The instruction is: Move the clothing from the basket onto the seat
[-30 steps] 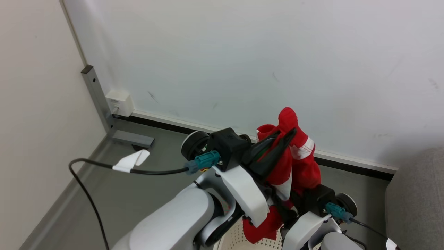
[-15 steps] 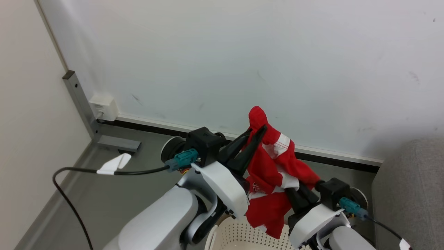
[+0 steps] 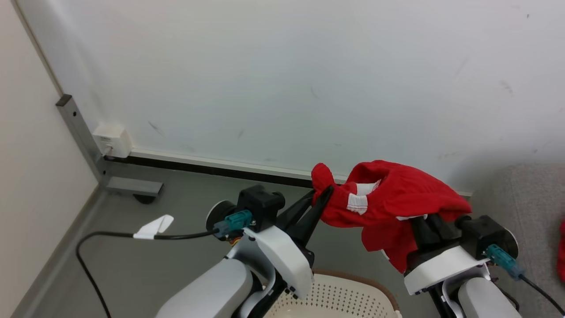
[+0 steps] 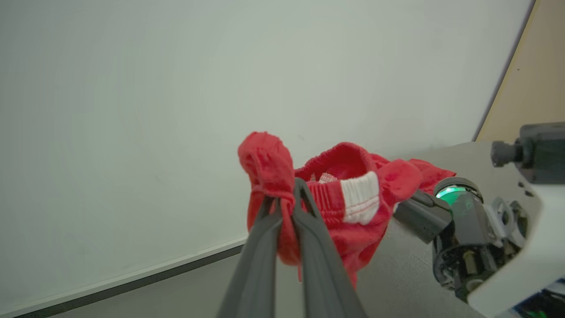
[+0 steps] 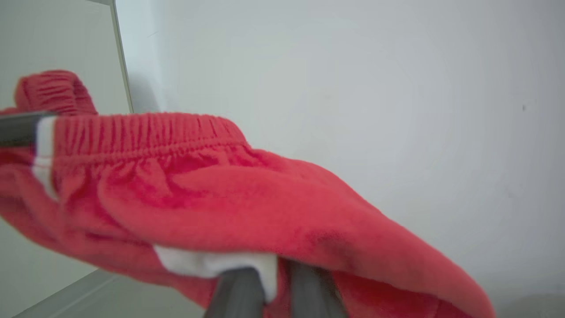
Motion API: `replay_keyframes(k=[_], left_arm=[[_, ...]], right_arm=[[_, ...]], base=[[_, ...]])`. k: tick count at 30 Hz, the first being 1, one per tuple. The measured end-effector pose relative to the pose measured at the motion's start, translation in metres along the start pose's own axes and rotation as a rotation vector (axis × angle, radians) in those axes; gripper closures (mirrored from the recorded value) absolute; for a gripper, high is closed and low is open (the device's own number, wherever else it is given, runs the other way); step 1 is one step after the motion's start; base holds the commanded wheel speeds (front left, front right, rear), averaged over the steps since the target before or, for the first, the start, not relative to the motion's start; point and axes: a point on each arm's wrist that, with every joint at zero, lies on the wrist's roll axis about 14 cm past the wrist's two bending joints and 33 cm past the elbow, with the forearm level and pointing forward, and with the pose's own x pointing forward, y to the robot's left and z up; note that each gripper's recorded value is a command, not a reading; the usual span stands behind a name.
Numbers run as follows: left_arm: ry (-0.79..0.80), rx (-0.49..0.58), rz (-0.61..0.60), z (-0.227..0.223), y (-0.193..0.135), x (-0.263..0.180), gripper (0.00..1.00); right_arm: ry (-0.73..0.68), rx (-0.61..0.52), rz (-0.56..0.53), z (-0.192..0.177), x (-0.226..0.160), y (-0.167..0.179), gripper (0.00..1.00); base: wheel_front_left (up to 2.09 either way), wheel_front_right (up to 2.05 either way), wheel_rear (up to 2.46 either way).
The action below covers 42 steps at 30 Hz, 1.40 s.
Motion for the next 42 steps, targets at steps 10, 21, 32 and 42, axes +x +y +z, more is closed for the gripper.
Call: replay_keyframes(k=[10, 21, 32, 42], left_arm=[[0.031, -0.032, -0.086, -0.021, -0.023, 0.012, 0.00], [0.051, -0.049, -0.250, -0.042, -0.071, 0.035, 0.00], [0.058, -0.048, -0.435, -0.062, -0.127, 0.055, 0.00], [0.050, -0.078, -0.572, -0.072, -0.172, 0.066, 0.00]], right_arm=[[-0.058, -0.099, -0.122, 0.026, -0.020, -0.051, 1.00], [-0.099, -0.184, -0.321, 0.055, -0.072, -0.121, 1.00], [-0.137, -0.249, -0.518, 0.085, -0.142, -0.169, 1.00], [-0.150, -0.297, -0.664, 0.101, -0.197, -0.189, 1.00]], base=[[0.00, 0.00, 0.00], [0.00, 0.00, 0.00], [0.00, 0.00, 0.00], [0.00, 0.00, 0.00]])
